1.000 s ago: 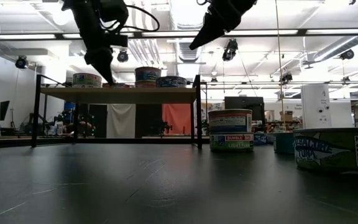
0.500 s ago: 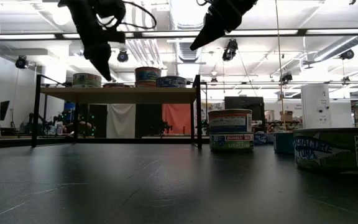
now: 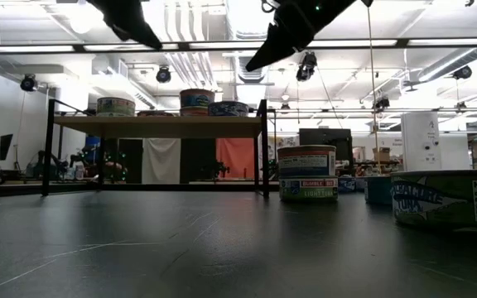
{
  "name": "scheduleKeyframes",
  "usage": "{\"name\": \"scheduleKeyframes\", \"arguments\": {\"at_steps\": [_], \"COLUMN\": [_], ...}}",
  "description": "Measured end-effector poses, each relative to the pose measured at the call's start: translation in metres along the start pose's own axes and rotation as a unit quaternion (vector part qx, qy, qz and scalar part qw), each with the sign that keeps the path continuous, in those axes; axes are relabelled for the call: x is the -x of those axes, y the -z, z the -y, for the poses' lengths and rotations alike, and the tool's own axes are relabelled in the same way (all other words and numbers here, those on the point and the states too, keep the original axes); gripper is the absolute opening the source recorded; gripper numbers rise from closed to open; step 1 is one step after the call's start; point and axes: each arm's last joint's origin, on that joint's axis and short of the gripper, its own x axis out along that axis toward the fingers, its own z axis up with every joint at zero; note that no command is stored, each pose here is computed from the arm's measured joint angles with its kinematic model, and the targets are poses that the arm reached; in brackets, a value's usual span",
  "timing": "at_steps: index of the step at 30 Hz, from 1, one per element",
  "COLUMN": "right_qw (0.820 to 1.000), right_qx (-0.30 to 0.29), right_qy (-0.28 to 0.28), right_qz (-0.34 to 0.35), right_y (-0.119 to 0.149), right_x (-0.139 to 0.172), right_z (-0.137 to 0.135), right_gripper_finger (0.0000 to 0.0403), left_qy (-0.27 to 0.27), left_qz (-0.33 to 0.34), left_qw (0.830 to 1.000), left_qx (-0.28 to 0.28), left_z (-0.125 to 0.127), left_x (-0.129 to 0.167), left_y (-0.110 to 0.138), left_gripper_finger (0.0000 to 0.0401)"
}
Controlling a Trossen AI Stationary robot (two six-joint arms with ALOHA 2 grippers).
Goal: Stack canned seafood by type on shelf
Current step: Move the blue tuna can to the bottom right of the table
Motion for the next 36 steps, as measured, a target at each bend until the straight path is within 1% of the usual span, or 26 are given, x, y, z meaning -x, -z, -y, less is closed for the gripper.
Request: {"name": "scheduleKeyframes", "arguments": {"at_steps": [2, 6, 9, 11, 14, 18, 20, 23, 26, 28, 31, 36], "right_qw": [1.0, 0.996, 0.995, 0.995, 0.995, 0.995, 0.995, 0.995, 0.995, 0.995, 0.995, 0.995], "right_qx": [-0.004, -0.001, 0.007, 0.009, 0.009, 0.01, 0.012, 0.016, 0.018, 0.019, 0.021, 0.022], "right_qy": [-0.016, -0.057, -0.055, -0.051, -0.049, -0.049, -0.049, -0.048, -0.047, -0.047, -0.047, -0.047], "right_qz": [0.013, 0.066, 0.083, 0.083, 0.085, 0.085, 0.085, 0.087, 0.09, 0.09, 0.088, 0.089], "right_y": [0.001, 0.002, 0.002, 0.002, 0.002, 0.002, 0.002, 0.001, 0.001, 0.001, 0.002, 0.002], "right_x": [-0.002, -0.006, -0.007, -0.007, -0.007, -0.007, -0.007, -0.006, -0.006, -0.006, -0.006, -0.006], "right_z": [-0.002, -0.009, -0.01, -0.01, -0.009, -0.01, -0.01, -0.009, -0.009, -0.009, -0.009, -0.009], "right_gripper_finger": [0.0009, 0.0009, 0.0009, 0.0009, 0.0009, 0.0009, 0.0009, 0.0009, 0.0009, 0.0009, 0.0009, 0.0009], "left_qy": [-0.007, -0.029, -0.022, -0.023, -0.025, -0.024, -0.024, -0.011, 0.018, 0.023, 0.019, 0.01], "left_qz": [0.008, 0.029, 0.049, 0.06, 0.06, 0.048, 0.044, 0.061, 0.096, 0.118, 0.125, 0.117], "left_qw": [1.0, 0.999, 0.998, 0.997, 0.998, 0.998, 0.999, 0.998, 0.995, 0.993, 0.992, 0.993], "left_qx": [-0.007, -0.02, -0.037, -0.037, -0.019, -0.014, 0.001, 0.01, 0.005, -0.013, -0.027, -0.031], "left_z": [0.008, 0.021, 0.026, 0.027, 0.027, 0.03, 0.031, 0.032, 0.034, 0.034, 0.034, 0.035], "left_x": [0.005, 0.011, 0.013, 0.013, 0.011, 0.003, 0.0, -0.003, -0.003, -0.003, -0.003, -0.007], "left_y": [0.001, 0.004, 0.003, 0.001, -0.001, -0.001, -0.001, -0.005, -0.005, -0.004, -0.003, -0.002], "left_gripper_finger": [0.0, 0.0, 0.0, 0.0, 0.0, 0.0, 0.0, 0.0, 0.0, 0.0, 0.0, 0.0]}}
